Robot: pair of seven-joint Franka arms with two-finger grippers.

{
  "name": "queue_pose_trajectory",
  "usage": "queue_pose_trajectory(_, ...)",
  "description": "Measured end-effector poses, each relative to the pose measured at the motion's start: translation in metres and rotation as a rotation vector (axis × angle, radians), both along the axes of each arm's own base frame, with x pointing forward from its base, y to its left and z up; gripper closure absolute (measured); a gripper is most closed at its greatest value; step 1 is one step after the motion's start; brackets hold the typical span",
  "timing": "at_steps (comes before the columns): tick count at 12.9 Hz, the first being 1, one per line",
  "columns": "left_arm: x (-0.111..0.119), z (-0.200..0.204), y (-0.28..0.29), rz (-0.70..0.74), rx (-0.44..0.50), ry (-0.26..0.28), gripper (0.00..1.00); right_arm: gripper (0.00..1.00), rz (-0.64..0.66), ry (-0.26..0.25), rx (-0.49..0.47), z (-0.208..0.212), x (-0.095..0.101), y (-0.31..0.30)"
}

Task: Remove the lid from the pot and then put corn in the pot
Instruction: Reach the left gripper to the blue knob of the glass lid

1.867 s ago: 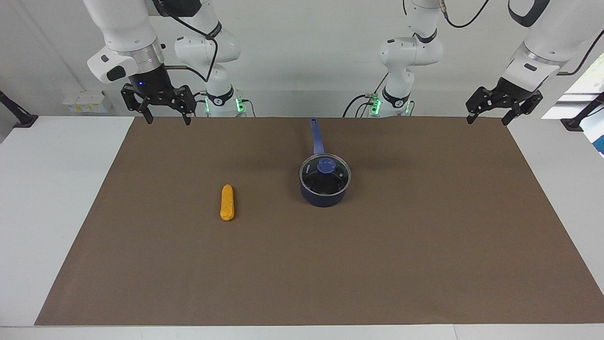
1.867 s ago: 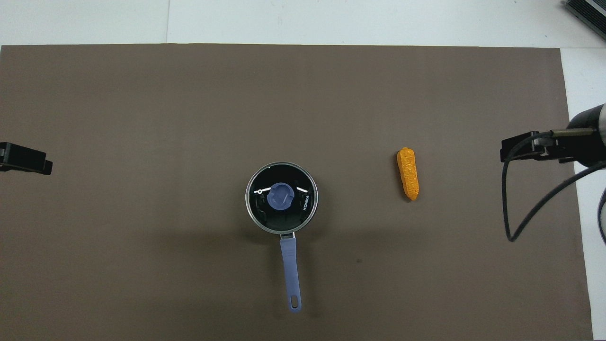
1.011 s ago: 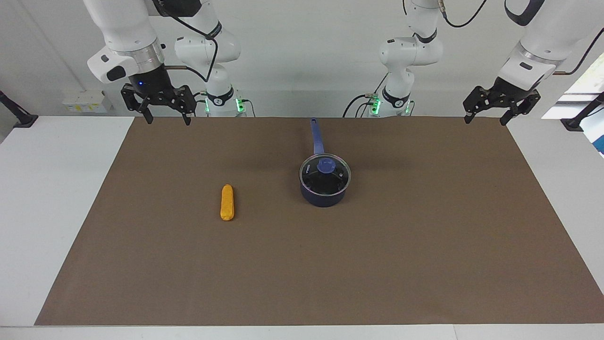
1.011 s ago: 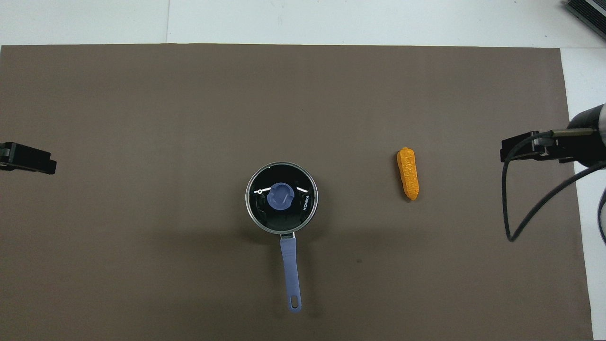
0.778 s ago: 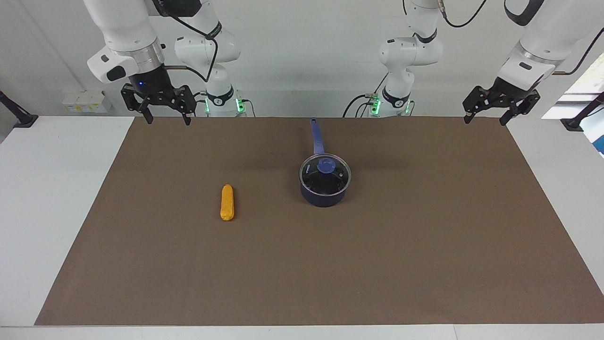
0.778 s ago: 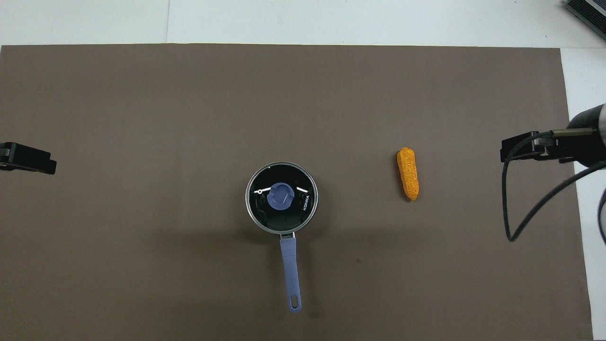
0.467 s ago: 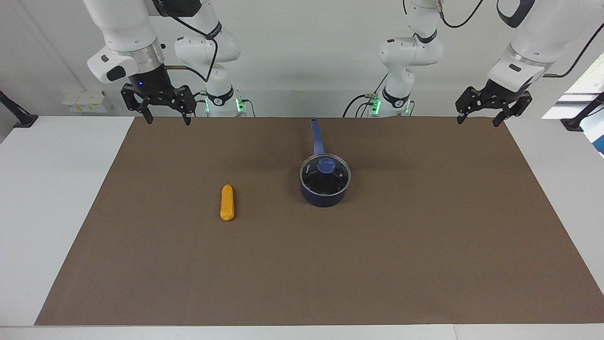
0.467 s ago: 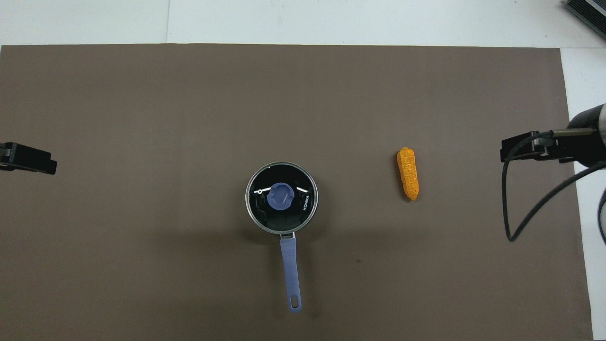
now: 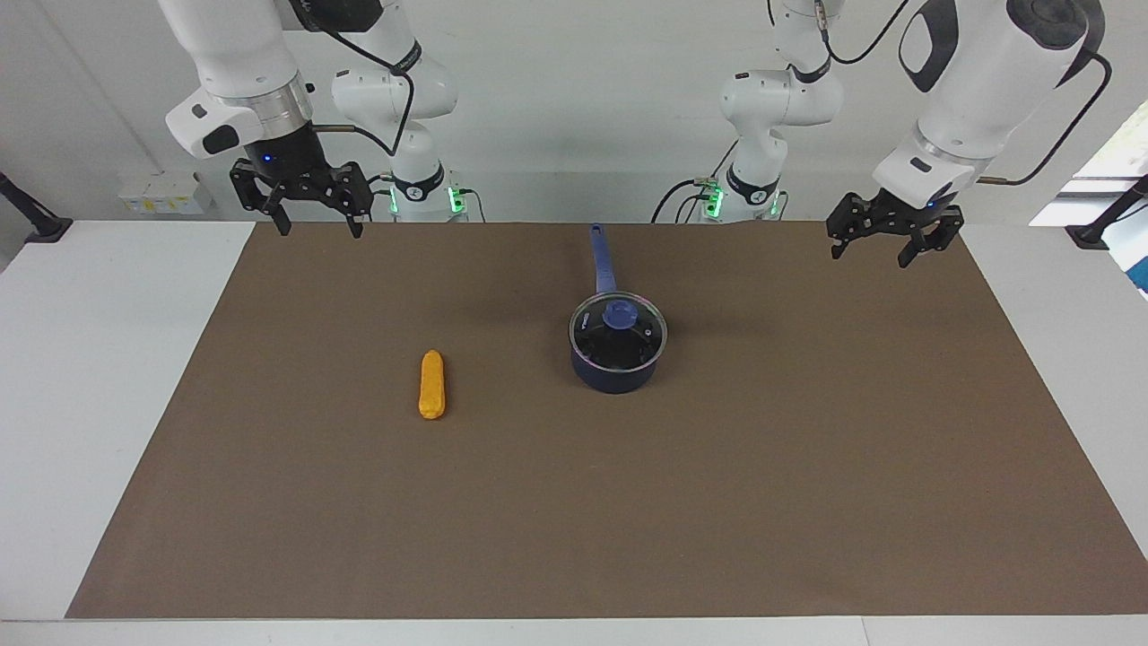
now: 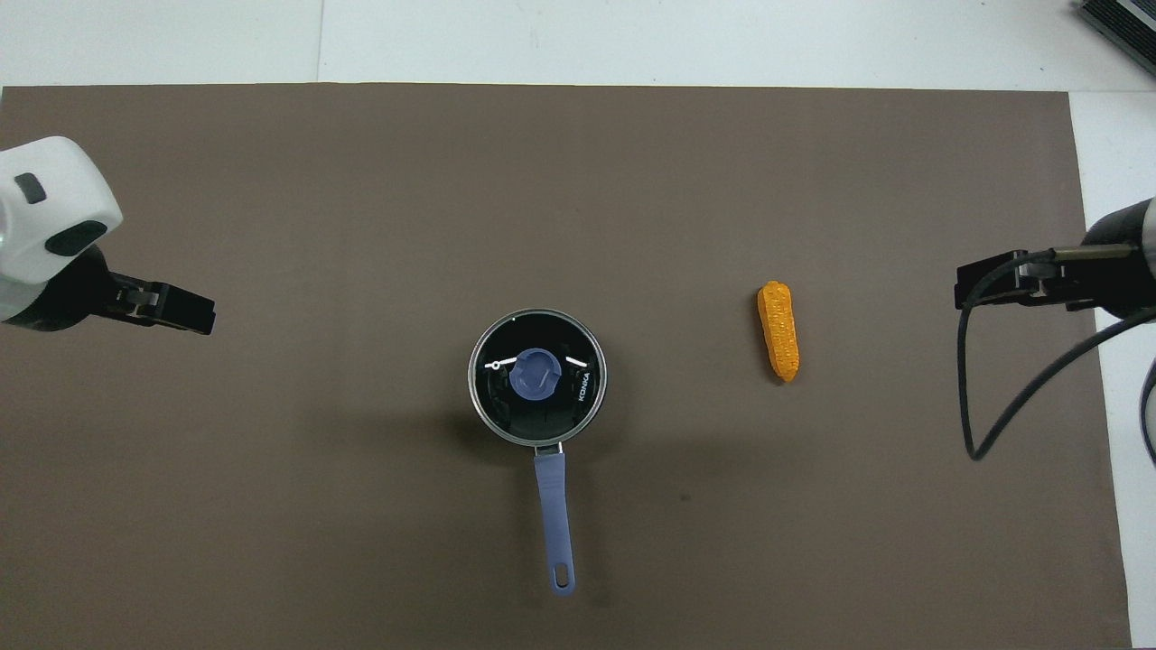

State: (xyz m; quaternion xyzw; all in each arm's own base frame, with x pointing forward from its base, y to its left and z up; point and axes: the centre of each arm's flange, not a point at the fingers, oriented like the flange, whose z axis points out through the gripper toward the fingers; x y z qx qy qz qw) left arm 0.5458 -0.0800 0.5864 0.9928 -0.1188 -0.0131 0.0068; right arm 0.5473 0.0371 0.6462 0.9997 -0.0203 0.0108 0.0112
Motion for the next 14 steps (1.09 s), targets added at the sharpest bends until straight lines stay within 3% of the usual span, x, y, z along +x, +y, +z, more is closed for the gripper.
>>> queue_pose_trajectory(6,0.002,-0.035,-0.050,-0.074,-0.006,-0.031,0.00,0.00,0.000,0.000,0.000,0.000,0.000,0.000)
queue_pose_trajectory(14,-0.008,-0.079,-0.159,0.033,-0.013,-0.038,0.00,0.00,0.000,-0.002,0.000,0.000,0.000,0.000)
